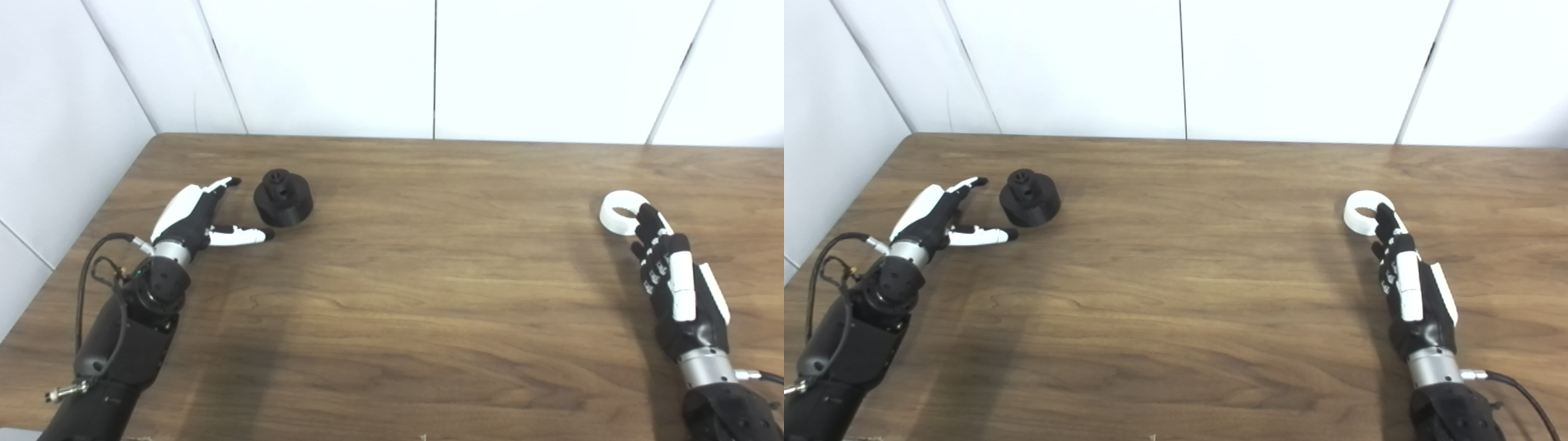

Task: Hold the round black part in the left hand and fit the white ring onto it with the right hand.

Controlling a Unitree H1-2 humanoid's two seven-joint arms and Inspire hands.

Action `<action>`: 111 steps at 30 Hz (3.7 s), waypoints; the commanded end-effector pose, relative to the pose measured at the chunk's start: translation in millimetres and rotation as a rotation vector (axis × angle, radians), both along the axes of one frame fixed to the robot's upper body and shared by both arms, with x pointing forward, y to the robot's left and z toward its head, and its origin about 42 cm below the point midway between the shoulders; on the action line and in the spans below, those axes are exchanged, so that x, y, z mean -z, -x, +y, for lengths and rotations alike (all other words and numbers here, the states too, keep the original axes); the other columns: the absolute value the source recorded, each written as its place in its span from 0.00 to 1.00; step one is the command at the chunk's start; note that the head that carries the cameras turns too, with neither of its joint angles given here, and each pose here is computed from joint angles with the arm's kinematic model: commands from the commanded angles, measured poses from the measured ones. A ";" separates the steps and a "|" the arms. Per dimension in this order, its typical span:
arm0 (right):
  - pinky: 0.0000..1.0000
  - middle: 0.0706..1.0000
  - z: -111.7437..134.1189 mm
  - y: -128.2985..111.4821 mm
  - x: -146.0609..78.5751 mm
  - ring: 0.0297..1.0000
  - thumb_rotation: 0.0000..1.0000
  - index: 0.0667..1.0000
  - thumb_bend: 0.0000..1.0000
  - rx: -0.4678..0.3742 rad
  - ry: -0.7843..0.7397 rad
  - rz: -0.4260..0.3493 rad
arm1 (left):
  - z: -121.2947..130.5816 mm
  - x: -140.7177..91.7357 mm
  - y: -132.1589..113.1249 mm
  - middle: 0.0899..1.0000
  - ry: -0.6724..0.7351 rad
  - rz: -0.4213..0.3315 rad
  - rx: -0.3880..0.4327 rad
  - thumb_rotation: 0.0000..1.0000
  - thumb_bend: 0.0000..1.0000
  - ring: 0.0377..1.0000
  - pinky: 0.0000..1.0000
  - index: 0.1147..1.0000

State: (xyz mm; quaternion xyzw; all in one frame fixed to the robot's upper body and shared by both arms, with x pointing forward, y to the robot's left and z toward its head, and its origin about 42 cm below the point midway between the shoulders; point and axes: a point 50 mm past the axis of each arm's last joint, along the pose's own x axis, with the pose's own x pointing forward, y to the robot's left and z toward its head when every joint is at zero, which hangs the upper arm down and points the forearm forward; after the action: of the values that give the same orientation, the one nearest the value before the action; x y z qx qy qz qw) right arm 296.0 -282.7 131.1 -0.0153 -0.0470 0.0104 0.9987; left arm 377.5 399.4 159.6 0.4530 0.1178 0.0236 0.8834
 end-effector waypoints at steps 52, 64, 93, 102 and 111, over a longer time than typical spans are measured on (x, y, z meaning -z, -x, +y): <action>1.00 0.96 -4.5 12.9 6.1 1.00 1.00 0.98 0.67 0.001 0.006 -0.015 | -33.8 -29.3 -47.0 0.91 -0.053 -0.142 0.097 0.18 0.81 0.97 0.91 0.60; 1.00 0.96 -3.2 9.8 4.8 1.00 1.00 1.00 0.68 -0.020 0.011 -0.019 | -33.7 -26.5 -43.6 0.87 -0.038 -0.210 0.085 0.12 0.81 0.92 0.86 0.53; 1.00 0.97 14.9 10.8 -0.4 1.00 1.00 1.00 0.68 -0.041 -0.001 -0.015 | -139.1 -10.3 30.4 0.88 0.003 -0.167 0.483 0.19 0.85 0.94 0.86 0.55; 1.00 0.97 19.8 11.1 -0.7 1.00 1.00 1.00 0.68 -0.030 -0.008 -0.013 | -183.5 6.6 65.4 0.87 0.086 -0.188 0.596 0.24 0.84 0.95 0.87 0.53; 1.00 0.97 20.2 9.7 -0.8 1.00 1.00 1.00 0.68 -0.028 -0.008 -0.020 | -210.3 12.2 86.2 0.88 0.090 -0.223 0.653 0.24 0.84 0.95 0.91 0.53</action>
State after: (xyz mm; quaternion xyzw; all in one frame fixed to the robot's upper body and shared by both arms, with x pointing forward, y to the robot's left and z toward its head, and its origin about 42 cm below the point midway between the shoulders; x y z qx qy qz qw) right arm 285.7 -267.4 130.5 -0.0203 -0.0465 0.0271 0.9983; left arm 292.8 190.7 139.5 0.4057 -0.1016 -0.2187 0.8816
